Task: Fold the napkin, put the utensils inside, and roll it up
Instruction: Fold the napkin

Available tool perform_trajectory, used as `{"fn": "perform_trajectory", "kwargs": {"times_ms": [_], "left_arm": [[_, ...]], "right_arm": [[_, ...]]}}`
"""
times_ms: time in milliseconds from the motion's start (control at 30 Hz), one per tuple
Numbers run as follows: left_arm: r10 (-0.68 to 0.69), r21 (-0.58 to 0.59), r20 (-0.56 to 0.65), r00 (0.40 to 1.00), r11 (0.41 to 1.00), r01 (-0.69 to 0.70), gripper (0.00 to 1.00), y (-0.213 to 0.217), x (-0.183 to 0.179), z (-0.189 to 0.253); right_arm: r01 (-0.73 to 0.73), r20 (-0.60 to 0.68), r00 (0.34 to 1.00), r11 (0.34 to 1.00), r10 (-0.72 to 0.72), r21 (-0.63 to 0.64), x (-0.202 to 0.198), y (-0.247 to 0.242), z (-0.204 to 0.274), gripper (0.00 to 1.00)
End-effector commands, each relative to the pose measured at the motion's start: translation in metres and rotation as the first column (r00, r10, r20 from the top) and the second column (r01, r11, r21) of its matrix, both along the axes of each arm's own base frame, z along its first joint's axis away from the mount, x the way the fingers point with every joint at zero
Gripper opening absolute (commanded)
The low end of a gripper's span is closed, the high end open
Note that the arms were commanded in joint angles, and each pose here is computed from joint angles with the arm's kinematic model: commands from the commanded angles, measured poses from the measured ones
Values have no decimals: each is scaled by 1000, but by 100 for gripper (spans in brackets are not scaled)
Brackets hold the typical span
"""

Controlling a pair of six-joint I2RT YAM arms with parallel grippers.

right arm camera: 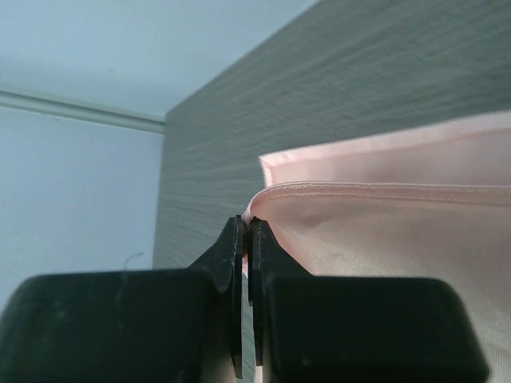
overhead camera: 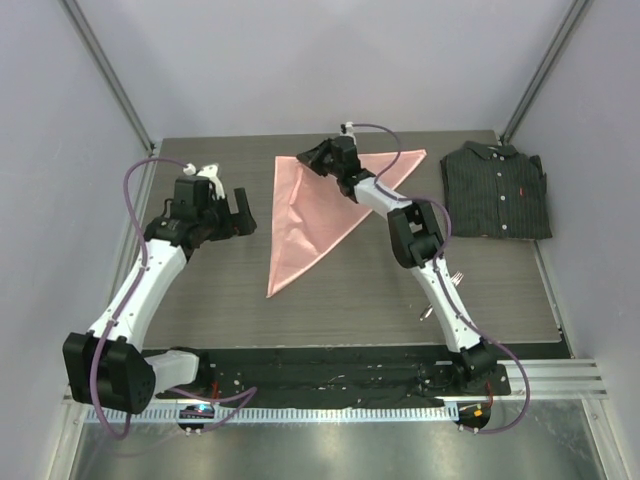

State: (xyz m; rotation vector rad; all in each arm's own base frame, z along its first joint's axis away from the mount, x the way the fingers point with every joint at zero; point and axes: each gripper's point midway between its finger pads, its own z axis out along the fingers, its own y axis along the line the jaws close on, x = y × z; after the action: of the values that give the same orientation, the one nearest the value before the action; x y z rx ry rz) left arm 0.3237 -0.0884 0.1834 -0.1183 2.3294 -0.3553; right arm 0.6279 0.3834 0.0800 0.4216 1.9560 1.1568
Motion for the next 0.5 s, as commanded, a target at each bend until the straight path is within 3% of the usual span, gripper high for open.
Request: {"fn": "perform_trajectory", "kwargs": {"times_ms": [0,367,467], "left_arm": [[-7,9,24,1000,1000,6,100,1,7,7],[-10,12,7,1000,1000,10,100,0,7,2],[-10,14,6,1000,1000,10,100,1,7,2]], "right_arm": [[-3,211,977,988,-30,156,13,24,84,1],[32,197,978,984,-67,175,21,31,55,1],[35,197,978,985,-69,168,21,32,50,9]]}}
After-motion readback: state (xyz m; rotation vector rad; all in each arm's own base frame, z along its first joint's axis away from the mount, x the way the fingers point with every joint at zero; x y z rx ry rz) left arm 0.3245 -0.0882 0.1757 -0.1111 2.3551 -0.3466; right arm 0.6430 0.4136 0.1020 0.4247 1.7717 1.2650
